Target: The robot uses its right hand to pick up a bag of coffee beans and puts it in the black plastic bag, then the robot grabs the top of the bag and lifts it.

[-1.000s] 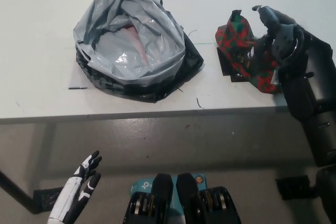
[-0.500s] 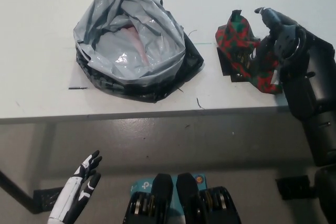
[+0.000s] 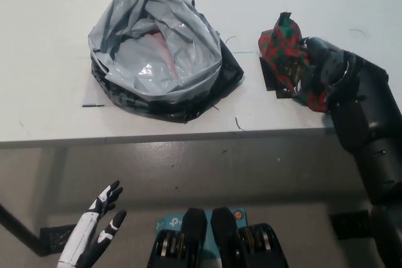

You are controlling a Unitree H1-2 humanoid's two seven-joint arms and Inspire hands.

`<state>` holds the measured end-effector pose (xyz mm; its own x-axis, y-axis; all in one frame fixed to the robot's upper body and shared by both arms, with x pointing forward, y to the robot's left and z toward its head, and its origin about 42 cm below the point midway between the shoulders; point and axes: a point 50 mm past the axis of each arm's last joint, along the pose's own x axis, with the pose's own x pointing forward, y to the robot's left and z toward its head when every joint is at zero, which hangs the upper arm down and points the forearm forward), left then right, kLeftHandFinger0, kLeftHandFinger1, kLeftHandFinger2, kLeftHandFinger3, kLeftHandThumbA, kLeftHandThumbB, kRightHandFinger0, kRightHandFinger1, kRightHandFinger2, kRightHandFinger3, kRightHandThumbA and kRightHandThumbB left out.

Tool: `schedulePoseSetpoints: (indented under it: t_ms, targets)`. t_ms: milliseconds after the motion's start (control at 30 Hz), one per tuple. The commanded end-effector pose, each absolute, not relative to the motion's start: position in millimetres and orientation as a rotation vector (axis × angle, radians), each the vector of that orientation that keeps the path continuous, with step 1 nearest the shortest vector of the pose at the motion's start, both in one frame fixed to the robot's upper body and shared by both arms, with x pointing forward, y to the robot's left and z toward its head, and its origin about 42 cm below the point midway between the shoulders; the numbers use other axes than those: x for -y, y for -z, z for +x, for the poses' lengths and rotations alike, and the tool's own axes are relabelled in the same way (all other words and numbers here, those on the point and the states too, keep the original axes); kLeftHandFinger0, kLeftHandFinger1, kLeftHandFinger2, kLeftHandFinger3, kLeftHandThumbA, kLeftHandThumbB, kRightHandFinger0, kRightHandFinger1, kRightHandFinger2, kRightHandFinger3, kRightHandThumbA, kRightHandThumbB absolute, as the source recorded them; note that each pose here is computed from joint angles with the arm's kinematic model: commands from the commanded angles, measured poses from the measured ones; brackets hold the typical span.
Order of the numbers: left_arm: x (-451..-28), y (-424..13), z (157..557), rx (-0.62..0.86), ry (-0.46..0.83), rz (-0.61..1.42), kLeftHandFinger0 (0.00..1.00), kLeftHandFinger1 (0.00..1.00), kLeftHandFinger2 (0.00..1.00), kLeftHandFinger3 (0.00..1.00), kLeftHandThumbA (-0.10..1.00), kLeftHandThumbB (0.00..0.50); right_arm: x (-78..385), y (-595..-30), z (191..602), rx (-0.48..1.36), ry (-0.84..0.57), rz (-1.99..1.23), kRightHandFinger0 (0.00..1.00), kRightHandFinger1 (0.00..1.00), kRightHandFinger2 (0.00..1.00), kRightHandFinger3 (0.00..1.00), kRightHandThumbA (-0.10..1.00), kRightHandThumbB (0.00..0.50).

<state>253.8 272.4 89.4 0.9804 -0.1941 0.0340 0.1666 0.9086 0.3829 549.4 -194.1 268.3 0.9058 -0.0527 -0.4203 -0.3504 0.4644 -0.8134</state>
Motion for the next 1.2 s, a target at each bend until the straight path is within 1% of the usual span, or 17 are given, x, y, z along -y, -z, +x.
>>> schedulePoseSetpoints:
  t_ms: [0,267,333,400,433,467,533,667,700,767,900,933,967,1000,1033,1067,1167]
  targets:
    - [-275,-103,256,0.139,0.213,0.414,1.0,1.0,1.0,1.0,0.92,0.266,196,-259,556,-0.471,-0.181,-1.078,1.0,1.0,1.0,1.0,0.94,0.497]
    - [-275,-105,259,0.147,0.23,0.412,1.0,1.0,1.0,1.0,0.91,0.28,202,-232,560,-0.535,-0.109,-1.42,1.0,1.0,1.0,1.0,0.88,0.435]
    - [-275,-106,260,0.155,0.235,0.41,1.0,1.0,1.0,1.0,0.89,0.267,207,-234,561,-0.509,-0.076,-1.481,1.0,1.0,1.0,1.0,0.72,0.377]
    - [-276,-107,261,0.158,0.239,0.413,1.0,1.0,1.0,1.0,0.88,0.268,212,-235,561,-0.459,-0.022,-1.482,0.81,0.93,1.0,1.0,0.54,0.256]
    - [-275,-108,263,0.16,0.244,0.413,1.0,1.0,1.0,1.0,0.87,0.266,215,-235,561,-0.417,0.025,-1.462,0.66,0.74,0.85,1.0,0.45,0.173]
    - [-275,-109,264,0.167,0.248,0.413,1.0,1.0,1.0,1.0,0.86,0.26,218,-237,562,-0.384,0.057,-1.427,0.46,0.55,0.7,1.0,0.38,0.18]
    - [-274,-109,265,0.168,0.252,0.416,1.0,1.0,1.0,1.0,0.85,0.259,221,-239,563,-0.332,0.089,-1.352,0.27,0.33,0.49,1.0,0.33,0.198]
    - [-274,-111,266,0.172,0.254,0.426,1.0,1.0,1.0,1.0,0.81,0.263,223,-243,564,-0.287,0.094,-1.152,0.18,0.3,0.43,1.0,0.22,0.164]
    - [-273,-111,266,0.171,0.254,0.428,1.0,1.0,1.0,1.0,0.79,0.265,224,-243,564,-0.288,0.095,-1.103,0.19,0.32,0.43,0.96,0.23,0.178]
    - [-273,-111,267,0.165,0.253,0.432,1.0,1.0,1.0,1.0,0.76,0.274,228,-245,564,-0.28,0.09,-0.952,0.04,0.16,0.27,0.58,0.25,0.187]
    - [-272,-114,269,0.161,0.254,0.439,1.0,1.0,1.0,1.0,0.69,0.266,233,-249,565,-0.25,0.074,-0.829,0.05,0.18,0.26,0.33,0.25,0.177]
    - [-272,-114,269,0.16,0.254,0.438,1.0,1.0,1.0,1.0,0.65,0.265,234,-250,566,-0.25,0.074,-0.795,0.31,0.48,0.6,0.5,0.24,0.185]
    - [-272,-115,270,0.158,0.255,0.441,1.0,1.0,1.0,1.0,0.6,0.259,236,-254,566,-0.248,0.077,-0.707,0.56,0.7,0.74,0.5,0.21,0.206]
    - [-272,-115,270,0.158,0.256,0.444,1.0,1.0,1.0,1.0,0.59,0.259,236,-255,567,-0.248,0.079,-0.672,0.58,0.72,0.74,0.5,0.2,0.207]
    - [-272,-115,270,0.159,0.257,0.445,1.0,1.0,1.0,1.0,0.56,0.251,237,-257,567,-0.248,0.08,-0.612,0.22,0.34,0.36,0.41,0.17,0.208]
    - [-272,-116,270,0.159,0.258,0.444,1.0,1.0,1.0,1.0,0.55,0.253,238,-258,567,-0.249,0.078,-0.568,0.04,0.18,0.34,0.36,0.16,0.209]
    - [-272,-117,271,0.158,0.26,0.448,1.0,1.0,1.0,1.0,0.49,0.239,241,-259,567,-0.243,0.039,-0.273,0.0,0.04,0.34,0.36,0.06,0.188]
